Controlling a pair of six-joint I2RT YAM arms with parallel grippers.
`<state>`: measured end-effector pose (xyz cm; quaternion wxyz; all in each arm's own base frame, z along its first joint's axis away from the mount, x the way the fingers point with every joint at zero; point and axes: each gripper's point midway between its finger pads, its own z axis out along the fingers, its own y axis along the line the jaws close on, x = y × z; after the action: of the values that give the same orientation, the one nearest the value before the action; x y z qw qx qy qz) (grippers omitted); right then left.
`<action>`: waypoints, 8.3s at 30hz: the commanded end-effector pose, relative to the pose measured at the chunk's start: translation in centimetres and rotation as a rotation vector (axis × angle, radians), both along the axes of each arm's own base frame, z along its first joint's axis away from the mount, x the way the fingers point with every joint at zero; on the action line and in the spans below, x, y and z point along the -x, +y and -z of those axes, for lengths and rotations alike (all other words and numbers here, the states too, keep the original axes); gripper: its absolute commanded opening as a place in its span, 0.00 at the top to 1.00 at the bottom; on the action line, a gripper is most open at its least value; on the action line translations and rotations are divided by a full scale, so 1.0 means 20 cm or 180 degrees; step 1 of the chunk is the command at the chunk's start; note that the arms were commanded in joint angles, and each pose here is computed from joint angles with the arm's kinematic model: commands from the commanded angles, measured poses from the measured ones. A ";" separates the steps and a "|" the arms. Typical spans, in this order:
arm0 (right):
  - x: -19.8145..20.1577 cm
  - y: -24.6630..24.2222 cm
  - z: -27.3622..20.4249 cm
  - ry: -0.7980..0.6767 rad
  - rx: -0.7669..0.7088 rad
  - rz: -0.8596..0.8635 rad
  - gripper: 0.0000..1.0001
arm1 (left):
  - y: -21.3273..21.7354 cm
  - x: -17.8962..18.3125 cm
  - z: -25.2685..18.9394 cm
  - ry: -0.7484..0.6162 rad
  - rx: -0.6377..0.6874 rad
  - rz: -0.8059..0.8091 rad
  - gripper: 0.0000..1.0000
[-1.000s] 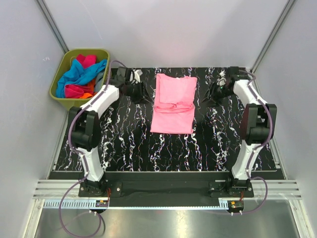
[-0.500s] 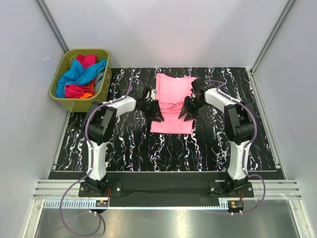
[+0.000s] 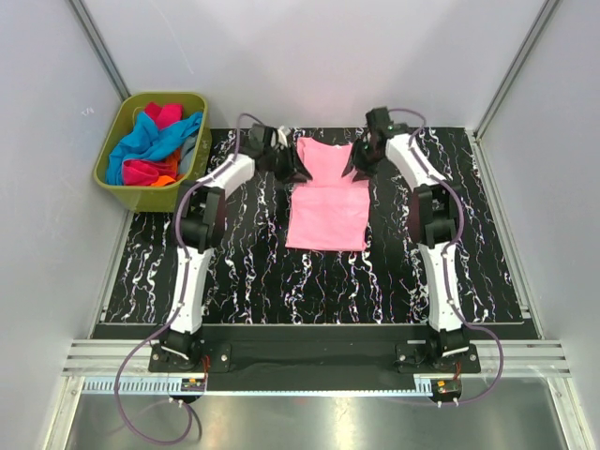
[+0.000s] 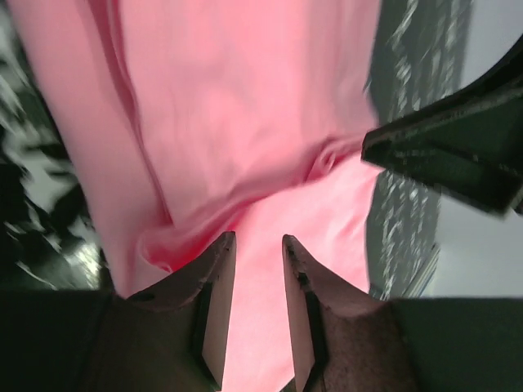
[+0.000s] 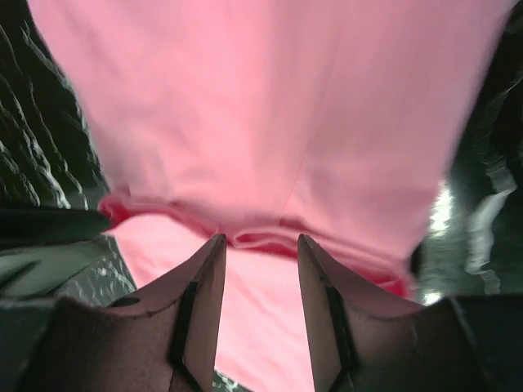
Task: Fold and stack the t-shirts
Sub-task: Fold the tshirt
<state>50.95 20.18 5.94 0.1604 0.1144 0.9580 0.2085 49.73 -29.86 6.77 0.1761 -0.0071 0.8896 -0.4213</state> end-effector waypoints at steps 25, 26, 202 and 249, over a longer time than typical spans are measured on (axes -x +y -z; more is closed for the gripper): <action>0.80 0.14 -0.12 0.0647 -0.1392 -0.0848 0.83 | 0.07 0.67 0.04 0.0174 -0.0115 0.0529 0.74; 0.81 0.13 -0.09 0.0672 -0.1378 -0.0854 0.83 | 0.08 0.68 0.07 0.0207 -0.0135 0.0549 0.74; 1.32 -0.16 -0.64 0.0541 -0.1420 0.0532 1.00 | 0.55 1.09 -0.73 -0.0508 -0.0248 -0.1111 1.00; 0.29 -0.50 -0.21 -0.0062 -0.1012 -0.0063 0.33 | 0.38 0.16 -0.30 -0.0670 -0.0615 0.0239 0.49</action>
<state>45.25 9.12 8.66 0.1038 0.1731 0.9106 0.3607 48.01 -21.59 14.24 0.2678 0.0462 0.9037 -0.3307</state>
